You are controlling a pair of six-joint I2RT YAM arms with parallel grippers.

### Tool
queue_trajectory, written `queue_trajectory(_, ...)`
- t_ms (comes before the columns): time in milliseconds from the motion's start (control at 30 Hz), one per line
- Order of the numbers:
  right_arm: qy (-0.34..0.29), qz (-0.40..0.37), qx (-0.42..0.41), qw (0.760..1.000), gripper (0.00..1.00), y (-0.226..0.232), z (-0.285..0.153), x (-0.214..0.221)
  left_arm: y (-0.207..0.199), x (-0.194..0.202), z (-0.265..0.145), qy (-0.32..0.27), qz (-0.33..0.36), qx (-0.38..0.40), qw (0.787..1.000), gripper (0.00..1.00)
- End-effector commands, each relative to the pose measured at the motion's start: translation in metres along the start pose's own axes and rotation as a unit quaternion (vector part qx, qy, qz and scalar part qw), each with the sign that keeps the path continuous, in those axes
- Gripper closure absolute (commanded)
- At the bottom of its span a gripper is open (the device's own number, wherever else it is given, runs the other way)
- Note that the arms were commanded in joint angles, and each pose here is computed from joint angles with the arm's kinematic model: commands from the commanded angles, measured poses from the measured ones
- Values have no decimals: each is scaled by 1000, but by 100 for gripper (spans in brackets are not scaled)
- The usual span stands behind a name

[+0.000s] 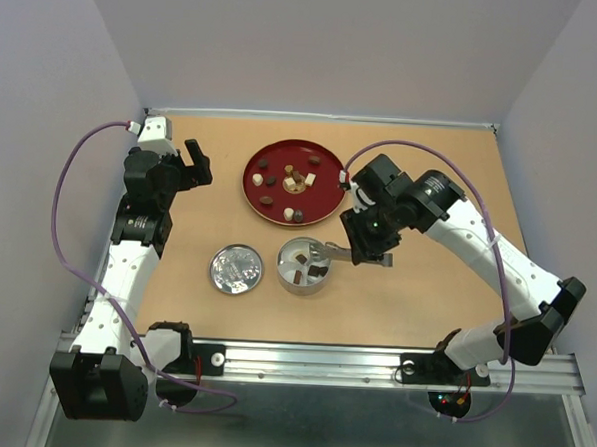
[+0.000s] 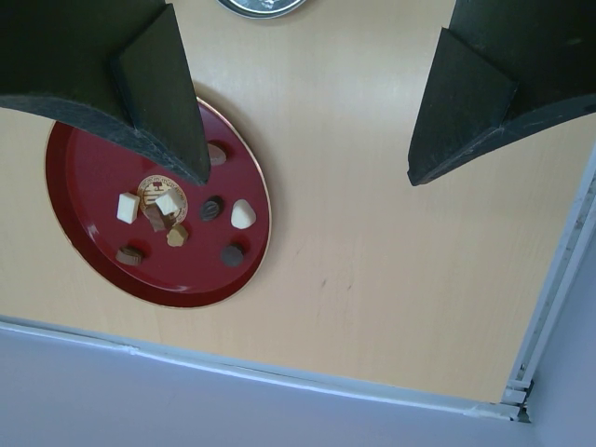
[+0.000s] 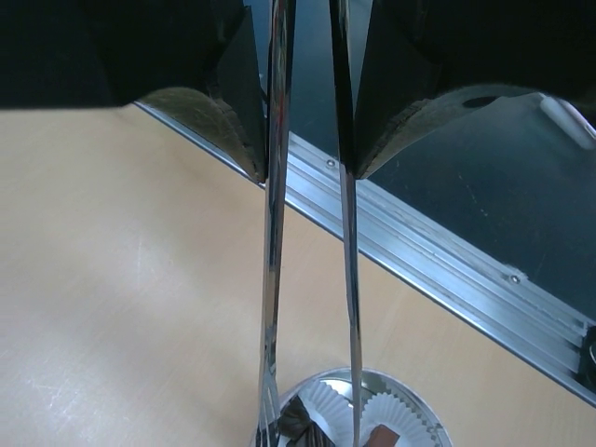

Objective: Pack the chocolate

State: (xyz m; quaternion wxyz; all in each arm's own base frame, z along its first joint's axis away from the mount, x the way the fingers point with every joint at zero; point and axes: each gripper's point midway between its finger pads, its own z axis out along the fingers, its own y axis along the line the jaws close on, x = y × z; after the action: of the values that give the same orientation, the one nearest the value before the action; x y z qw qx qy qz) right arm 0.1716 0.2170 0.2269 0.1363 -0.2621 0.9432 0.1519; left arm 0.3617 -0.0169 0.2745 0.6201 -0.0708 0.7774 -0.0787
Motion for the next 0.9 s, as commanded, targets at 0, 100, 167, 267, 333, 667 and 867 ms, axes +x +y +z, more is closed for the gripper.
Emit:
queue_trajectory(0, -67, -4, -5, 998, 55, 8, -20, -37, -1, -11, -1, -19, 5, 3, 1000, 1)
queue_trajectory(100, -88, -4, 5, 996, 56, 8, -26, -51, -2, -10, -1, -17, 4, 7, 1000, 1)
queue_trajectory(167, -111, -7, 9, 994, 56, 8, -33, -63, -3, -10, -1, -17, 5, 8, 1000, 1)
queue_trajectory(267, -142, -14, 14, 990, 56, 9, -38, -81, -2, -10, -1, -17, 4, 5, 1000, 1)
queue_trajectory(333, -165, -17, 15, 986, 56, 10, -38, -96, -1, -9, 0, -16, 4, 4, 1000, 1)
queue_trajectory(667, -280, -14, -15, 960, 55, 27, -35, -165, -4, -8, 1, -13, 2, 11, 1000, 1)
queue_trajectory(867, -278, -31, -9, 960, 53, 28, -4, -188, -3, -8, 0, -15, 4, 9, 1000, 1)
